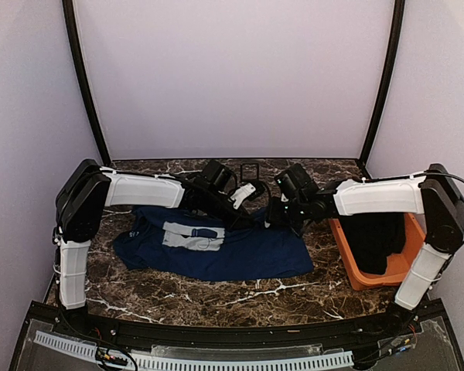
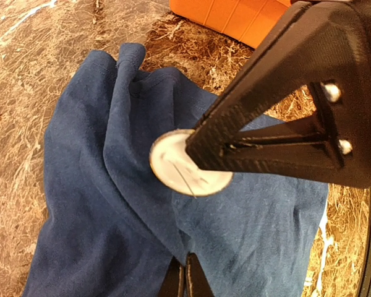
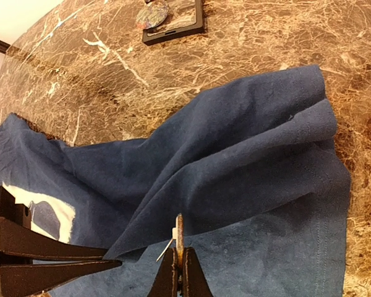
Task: Pin the brooch onto the clothing
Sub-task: Pin the brooch onto the flattened clothing.
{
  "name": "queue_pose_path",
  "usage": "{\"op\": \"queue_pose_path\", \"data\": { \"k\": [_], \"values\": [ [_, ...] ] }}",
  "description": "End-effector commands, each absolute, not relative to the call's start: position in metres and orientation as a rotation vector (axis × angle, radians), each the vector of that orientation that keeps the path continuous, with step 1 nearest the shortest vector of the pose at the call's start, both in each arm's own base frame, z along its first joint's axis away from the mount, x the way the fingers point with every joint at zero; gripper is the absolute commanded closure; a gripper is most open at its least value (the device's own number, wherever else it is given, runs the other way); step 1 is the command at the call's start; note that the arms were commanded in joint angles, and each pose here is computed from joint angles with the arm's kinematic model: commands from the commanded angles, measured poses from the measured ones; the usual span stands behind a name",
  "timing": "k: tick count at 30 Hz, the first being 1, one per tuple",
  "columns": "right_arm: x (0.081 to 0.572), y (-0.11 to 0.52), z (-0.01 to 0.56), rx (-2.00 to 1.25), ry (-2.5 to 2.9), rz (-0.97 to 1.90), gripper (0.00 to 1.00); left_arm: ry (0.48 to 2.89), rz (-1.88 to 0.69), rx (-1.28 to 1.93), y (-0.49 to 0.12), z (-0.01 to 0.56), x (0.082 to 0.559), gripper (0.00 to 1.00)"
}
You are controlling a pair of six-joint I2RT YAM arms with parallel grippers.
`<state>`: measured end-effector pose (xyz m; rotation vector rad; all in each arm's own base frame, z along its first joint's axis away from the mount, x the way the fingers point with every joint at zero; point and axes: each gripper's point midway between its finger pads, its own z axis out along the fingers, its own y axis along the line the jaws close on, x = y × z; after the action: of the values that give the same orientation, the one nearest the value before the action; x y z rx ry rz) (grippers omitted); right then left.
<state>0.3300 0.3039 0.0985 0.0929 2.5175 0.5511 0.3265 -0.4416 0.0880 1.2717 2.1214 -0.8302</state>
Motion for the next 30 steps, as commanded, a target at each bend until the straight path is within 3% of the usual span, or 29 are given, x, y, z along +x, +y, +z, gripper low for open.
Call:
{"op": "queue_pose_path", "data": {
  "k": [1, 30],
  "values": [
    [0.339, 0.302, 0.108, 0.125, 2.494, 0.519, 1.00, 2.064, -0.874, 1.280, -0.441, 0.116, 0.318, 0.99],
    [0.338, 0.316, 0.092, 0.080, 2.525, 0.490, 1.00, 2.045, -0.935, 1.280, -0.445, 0.120, 0.313, 0.99]
  ]
}}
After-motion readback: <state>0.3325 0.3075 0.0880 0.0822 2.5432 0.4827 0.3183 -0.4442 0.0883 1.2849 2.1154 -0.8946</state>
